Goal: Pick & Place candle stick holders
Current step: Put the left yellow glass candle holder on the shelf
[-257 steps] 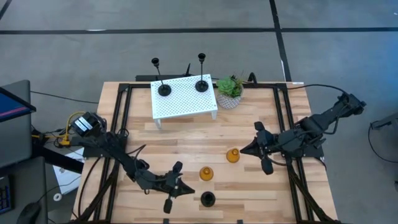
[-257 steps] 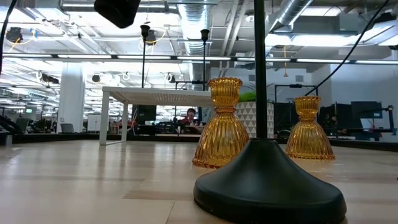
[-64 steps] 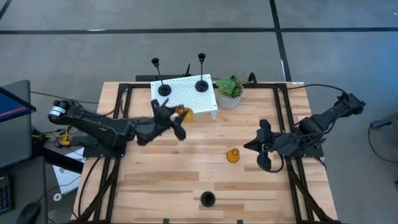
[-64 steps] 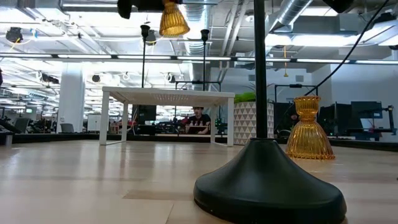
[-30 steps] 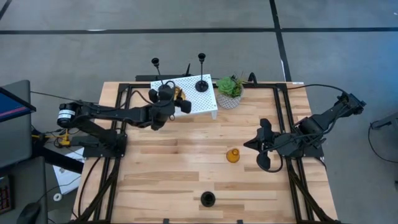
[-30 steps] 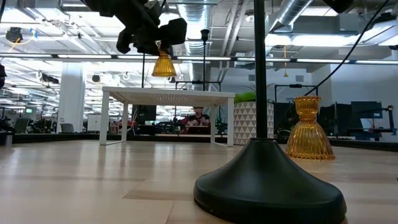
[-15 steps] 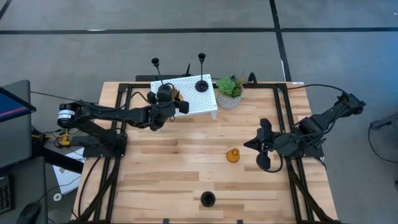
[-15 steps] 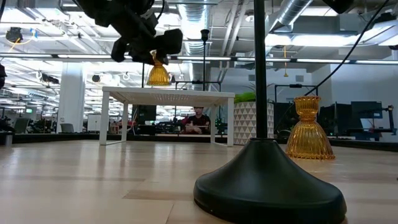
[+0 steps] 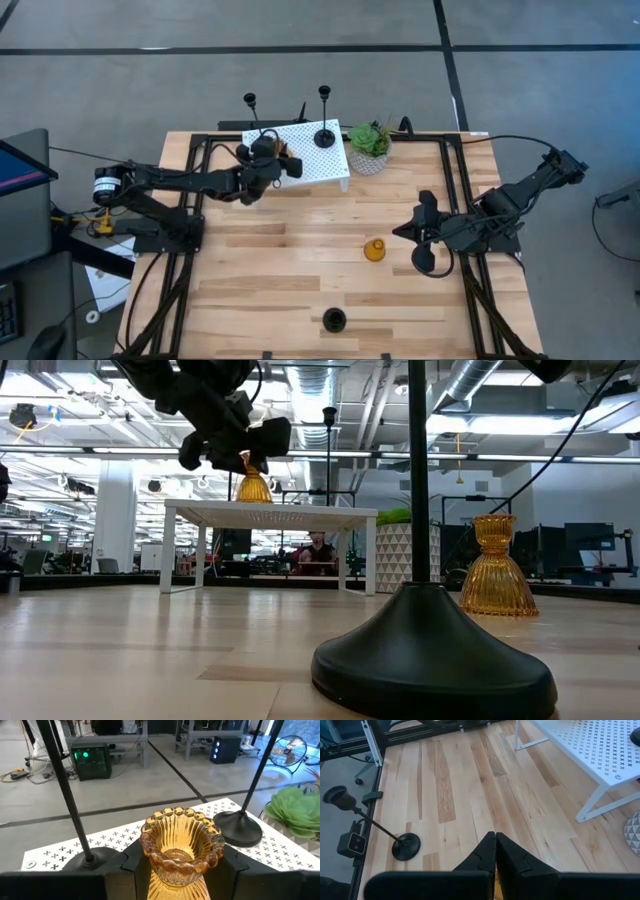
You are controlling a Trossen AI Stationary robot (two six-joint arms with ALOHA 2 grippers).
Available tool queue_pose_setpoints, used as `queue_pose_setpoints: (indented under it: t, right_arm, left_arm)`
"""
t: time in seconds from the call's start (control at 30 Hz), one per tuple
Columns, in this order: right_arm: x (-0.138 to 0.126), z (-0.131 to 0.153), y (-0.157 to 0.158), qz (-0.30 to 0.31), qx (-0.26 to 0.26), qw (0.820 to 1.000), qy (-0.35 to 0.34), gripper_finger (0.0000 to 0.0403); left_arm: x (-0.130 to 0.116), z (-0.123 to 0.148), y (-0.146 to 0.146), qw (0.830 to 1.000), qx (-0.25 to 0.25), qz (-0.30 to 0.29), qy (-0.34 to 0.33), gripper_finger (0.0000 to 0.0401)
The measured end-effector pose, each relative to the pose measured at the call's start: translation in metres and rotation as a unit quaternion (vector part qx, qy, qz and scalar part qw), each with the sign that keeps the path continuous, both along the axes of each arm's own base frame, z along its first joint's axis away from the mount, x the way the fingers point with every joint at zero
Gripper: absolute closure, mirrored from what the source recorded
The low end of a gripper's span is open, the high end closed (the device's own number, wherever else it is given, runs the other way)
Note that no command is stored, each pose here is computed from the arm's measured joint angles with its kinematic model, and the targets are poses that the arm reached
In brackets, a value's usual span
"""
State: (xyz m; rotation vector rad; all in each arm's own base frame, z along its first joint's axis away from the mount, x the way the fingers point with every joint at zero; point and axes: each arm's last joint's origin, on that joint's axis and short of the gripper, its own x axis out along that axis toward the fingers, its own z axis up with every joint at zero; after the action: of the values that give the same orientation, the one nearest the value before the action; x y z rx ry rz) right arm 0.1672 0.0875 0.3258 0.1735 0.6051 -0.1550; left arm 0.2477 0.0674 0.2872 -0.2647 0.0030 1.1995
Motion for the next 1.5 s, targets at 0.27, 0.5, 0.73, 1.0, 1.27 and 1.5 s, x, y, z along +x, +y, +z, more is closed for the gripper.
queue_pose_setpoints:
  t: [0.27,0.5,0.73,1.0,1.27,1.5]
  right_arm:
    - [0.0,0.0,0.0,-0.005,-0.003,1.0,-0.003,0.0403]
    - [0.0,0.0,0.0,-0.006,-0.003,1.0,-0.003,0.0403]
    - [0.0,0.0,0.0,-0.013,0.007,1.0,-0.004,0.0403]
    - [0.0,0.0,0.0,-0.013,0.007,1.0,-0.004,0.0403]
    - [0.0,0.0,0.0,-0.013,0.007,1.0,-0.004,0.0403]
    - [0.0,0.0,0.0,-0.013,0.007,1.0,-0.004,0.0403]
  left_arm:
    - [0.0,0.0,0.005,1.0,-0.01,-0.022,-0.003,0.0261]
    - [0.005,-0.007,0.005,0.999,-0.016,-0.034,0.009,0.0261]
    - [0.012,-0.013,0.007,0.999,-0.017,-0.026,0.01,0.0261]
    - [0.011,-0.014,0.006,0.999,-0.022,-0.035,0.016,0.0241]
    - [0.011,-0.014,0.006,0.999,-0.021,-0.036,0.016,0.0216]
    - [0.011,-0.013,0.006,0.999,-0.02,-0.035,0.009,0.0167]
